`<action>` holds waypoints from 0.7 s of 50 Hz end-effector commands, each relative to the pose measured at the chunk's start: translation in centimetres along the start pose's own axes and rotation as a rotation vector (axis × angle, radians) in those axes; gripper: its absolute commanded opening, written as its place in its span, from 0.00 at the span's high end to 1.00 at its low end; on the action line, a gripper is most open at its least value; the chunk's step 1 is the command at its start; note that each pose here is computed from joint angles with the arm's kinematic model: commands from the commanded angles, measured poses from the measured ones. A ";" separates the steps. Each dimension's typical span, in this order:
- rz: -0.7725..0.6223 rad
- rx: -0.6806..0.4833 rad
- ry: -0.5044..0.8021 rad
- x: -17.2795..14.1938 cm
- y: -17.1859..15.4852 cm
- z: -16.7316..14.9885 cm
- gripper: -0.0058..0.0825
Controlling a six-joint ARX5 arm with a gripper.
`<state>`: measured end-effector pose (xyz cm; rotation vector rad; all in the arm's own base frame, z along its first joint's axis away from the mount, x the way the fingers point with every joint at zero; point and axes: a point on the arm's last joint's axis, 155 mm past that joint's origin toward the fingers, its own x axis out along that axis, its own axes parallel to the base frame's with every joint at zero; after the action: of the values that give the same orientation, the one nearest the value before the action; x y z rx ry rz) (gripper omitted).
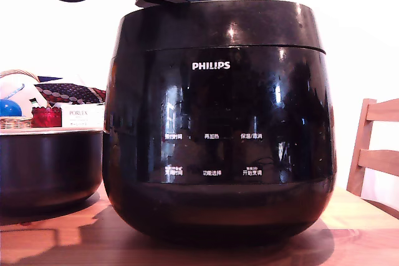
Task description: Open the rice cooker by pressing the large metal button on the top of its lid with medium force
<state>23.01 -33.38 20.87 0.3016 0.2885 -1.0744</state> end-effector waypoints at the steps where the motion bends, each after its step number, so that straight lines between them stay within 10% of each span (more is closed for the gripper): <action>1: -0.026 -0.024 0.253 0.9 -0.9 -8.9 0.96; 15: -0.017 -0.016 0.281 0.7 -0.8 -9.6 0.96; 35: 0.047 -0.085 -0.088 0.7 0.9 -0.1 0.96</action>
<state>23.98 -33.84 21.98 0.1888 0.2250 -1.0333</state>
